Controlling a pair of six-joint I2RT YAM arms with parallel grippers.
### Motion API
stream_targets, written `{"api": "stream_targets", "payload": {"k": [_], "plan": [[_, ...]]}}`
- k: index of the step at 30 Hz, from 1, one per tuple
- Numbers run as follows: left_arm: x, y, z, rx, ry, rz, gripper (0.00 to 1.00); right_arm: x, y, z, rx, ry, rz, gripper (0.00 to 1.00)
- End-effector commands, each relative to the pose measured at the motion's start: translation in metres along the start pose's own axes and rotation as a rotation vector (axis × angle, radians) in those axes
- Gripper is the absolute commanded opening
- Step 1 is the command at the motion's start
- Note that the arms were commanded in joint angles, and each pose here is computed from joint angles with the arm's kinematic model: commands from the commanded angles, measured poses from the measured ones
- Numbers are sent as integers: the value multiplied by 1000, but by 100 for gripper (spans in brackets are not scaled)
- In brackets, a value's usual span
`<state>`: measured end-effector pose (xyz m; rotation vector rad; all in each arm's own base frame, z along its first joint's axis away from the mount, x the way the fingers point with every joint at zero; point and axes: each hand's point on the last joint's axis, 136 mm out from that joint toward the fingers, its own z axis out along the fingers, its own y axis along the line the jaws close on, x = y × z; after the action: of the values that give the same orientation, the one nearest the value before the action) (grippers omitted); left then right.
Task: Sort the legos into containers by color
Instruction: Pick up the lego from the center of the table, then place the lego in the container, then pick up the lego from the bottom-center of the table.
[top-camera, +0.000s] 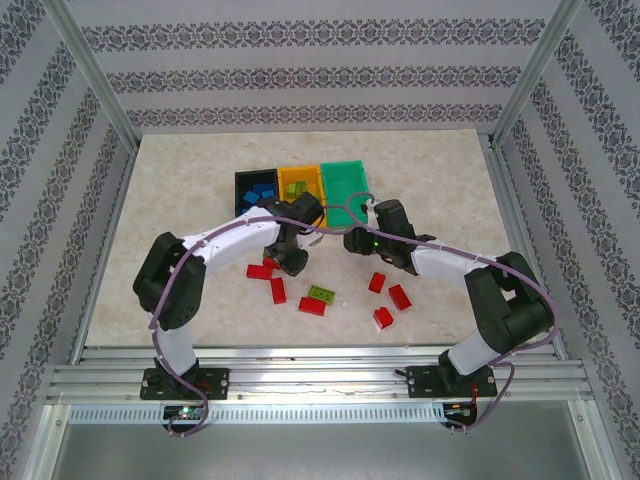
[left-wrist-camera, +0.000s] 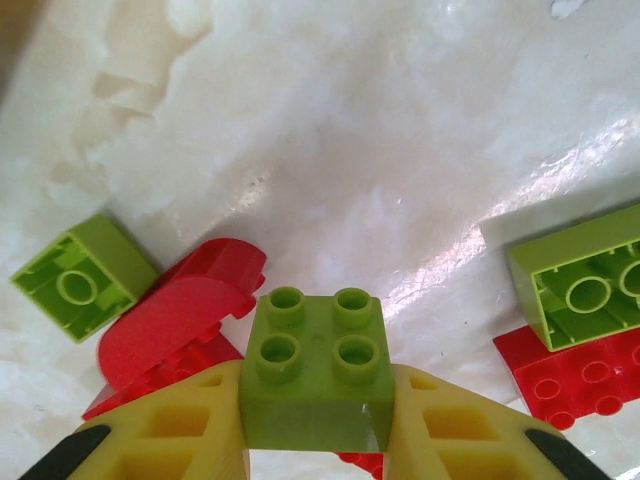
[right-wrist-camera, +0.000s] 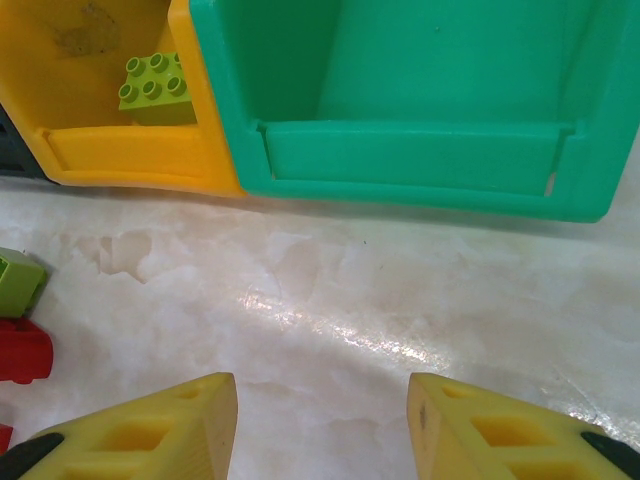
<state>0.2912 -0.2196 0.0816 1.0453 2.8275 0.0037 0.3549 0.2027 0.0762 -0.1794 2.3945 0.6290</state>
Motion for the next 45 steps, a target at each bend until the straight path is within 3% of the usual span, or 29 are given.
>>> {"api": "stream_targets", "payload": {"k": [1, 8, 14, 22, 24, 29, 32, 45], "plan": [[-9, 16, -17, -60, -85, -15, 28, -5, -2, -2, -5, -24, 15, 49], [-41, 42, -57, -95, -178, -109, 28, -8, -10, -5, -4, -37, 41, 49], [-79, 81, -80, -249, -240, -172, 28, -10, -12, -7, -15, -47, 60, 50], [-132, 121, -58, -240, -270, -267, 28, -13, -19, -12, -19, -64, 88, 50], [-139, 129, -48, -224, -256, -282, 39, -14, -21, -14, -20, -69, 98, 50], [-136, 139, -45, -245, -205, -301, 63, -15, -21, -14, -31, -74, 107, 50], [-132, 136, -54, -233, -212, -294, 71, -14, -20, -10, -46, -63, 112, 50], [-87, 117, -78, -109, -263, -282, 72, -10, 19, -5, -158, -41, -5, 50]]}}
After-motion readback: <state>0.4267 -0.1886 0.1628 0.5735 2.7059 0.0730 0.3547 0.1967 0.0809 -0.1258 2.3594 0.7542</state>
